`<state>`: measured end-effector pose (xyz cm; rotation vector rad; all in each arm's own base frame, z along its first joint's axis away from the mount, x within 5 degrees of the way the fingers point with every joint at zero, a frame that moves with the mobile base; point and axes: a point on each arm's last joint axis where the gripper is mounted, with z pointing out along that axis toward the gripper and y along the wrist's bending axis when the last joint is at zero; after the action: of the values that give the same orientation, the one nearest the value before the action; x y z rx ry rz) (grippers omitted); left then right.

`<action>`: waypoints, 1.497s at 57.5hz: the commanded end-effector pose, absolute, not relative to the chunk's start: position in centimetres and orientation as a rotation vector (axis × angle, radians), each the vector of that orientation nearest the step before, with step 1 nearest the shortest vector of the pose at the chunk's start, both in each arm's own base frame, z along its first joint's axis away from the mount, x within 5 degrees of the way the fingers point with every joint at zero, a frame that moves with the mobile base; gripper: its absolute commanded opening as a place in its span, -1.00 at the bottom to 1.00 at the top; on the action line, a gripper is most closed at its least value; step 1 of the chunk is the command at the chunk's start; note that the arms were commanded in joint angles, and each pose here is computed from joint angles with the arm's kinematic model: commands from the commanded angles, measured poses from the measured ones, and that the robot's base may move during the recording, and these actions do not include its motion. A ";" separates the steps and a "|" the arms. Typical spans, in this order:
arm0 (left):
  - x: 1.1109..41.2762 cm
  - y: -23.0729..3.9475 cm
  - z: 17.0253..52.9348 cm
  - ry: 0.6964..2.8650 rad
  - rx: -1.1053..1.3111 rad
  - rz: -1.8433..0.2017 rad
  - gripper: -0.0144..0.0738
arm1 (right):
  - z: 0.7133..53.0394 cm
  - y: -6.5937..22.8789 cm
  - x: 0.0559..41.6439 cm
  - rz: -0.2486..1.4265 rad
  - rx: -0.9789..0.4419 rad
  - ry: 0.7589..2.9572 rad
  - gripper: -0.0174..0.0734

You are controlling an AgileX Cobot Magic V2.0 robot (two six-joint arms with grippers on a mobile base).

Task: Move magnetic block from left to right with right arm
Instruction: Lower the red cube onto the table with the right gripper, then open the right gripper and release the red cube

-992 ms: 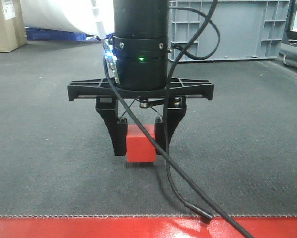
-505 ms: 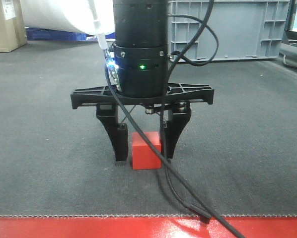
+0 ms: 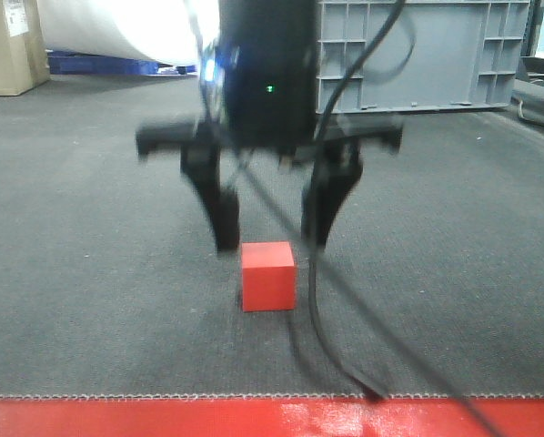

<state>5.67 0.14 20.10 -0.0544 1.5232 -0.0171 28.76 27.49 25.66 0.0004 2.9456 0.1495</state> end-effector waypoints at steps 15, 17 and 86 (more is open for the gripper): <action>5.6 0.1 20.6 1.441 -0.057 -0.029 -0.96 | 33.8 25.0 26.3 0.270 -0.326 2.706 0.43; 5.6 0.1 20.6 1.441 -0.057 -0.029 -0.96 | 34.1 24.8 26.0 0.274 -0.384 2.684 0.38; 5.6 0.1 20.6 1.441 -0.057 -0.029 -0.96 | 26.9 2.0 15.0 0.155 -0.043 1.876 -0.47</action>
<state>5.67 0.14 20.10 -0.0544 1.5232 -0.0171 15.48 2.41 25.38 -0.0674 2.0606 0.1699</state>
